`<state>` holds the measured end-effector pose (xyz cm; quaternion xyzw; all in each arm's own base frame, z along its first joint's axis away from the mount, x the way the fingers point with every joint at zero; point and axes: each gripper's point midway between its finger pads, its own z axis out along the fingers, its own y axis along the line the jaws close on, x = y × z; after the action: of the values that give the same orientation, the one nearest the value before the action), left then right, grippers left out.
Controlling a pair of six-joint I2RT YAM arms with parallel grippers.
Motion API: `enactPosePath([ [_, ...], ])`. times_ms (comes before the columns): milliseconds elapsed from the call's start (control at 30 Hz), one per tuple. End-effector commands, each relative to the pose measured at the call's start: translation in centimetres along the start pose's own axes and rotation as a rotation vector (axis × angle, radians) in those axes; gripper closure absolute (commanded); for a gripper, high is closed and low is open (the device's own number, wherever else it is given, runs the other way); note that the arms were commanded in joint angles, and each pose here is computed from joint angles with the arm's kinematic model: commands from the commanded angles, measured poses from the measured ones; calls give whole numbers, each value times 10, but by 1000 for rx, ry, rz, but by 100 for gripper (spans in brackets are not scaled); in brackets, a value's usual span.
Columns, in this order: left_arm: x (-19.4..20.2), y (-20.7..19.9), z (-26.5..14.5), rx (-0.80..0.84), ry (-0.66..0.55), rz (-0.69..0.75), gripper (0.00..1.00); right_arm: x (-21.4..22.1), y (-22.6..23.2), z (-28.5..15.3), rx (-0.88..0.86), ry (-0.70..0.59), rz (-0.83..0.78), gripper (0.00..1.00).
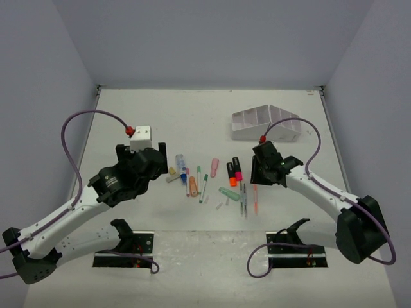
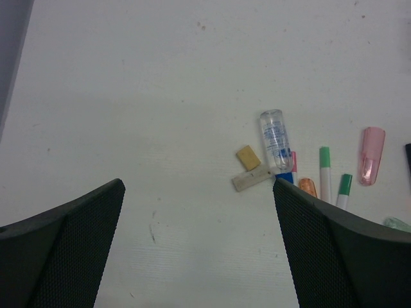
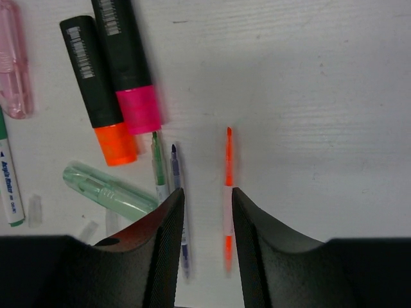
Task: Sort the stationery into containers
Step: Pick up the pen from the center of the board.
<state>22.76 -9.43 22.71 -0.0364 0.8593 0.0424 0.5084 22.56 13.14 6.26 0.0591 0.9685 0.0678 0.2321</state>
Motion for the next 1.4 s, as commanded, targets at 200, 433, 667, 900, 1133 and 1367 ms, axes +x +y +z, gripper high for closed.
enactPosePath([
  [200,-10,-30,-4,155,-2,11,0,21,-5,24,59,95,67,69],
  [433,-14,-36,-9,210,-9,9,0,40,-16,37,104,146,77,72],
  [667,-13,-40,-15,262,-6,-5,0,50,-16,37,108,195,81,81],
  [900,-17,-48,-21,316,-15,-14,0,46,-14,38,101,213,55,87],
  [1133,-18,-53,-21,336,-15,-26,0,32,-11,32,95,153,61,100],
  [1367,-5,-88,-14,435,31,-98,0,-26,-27,-28,162,-93,38,100],
])
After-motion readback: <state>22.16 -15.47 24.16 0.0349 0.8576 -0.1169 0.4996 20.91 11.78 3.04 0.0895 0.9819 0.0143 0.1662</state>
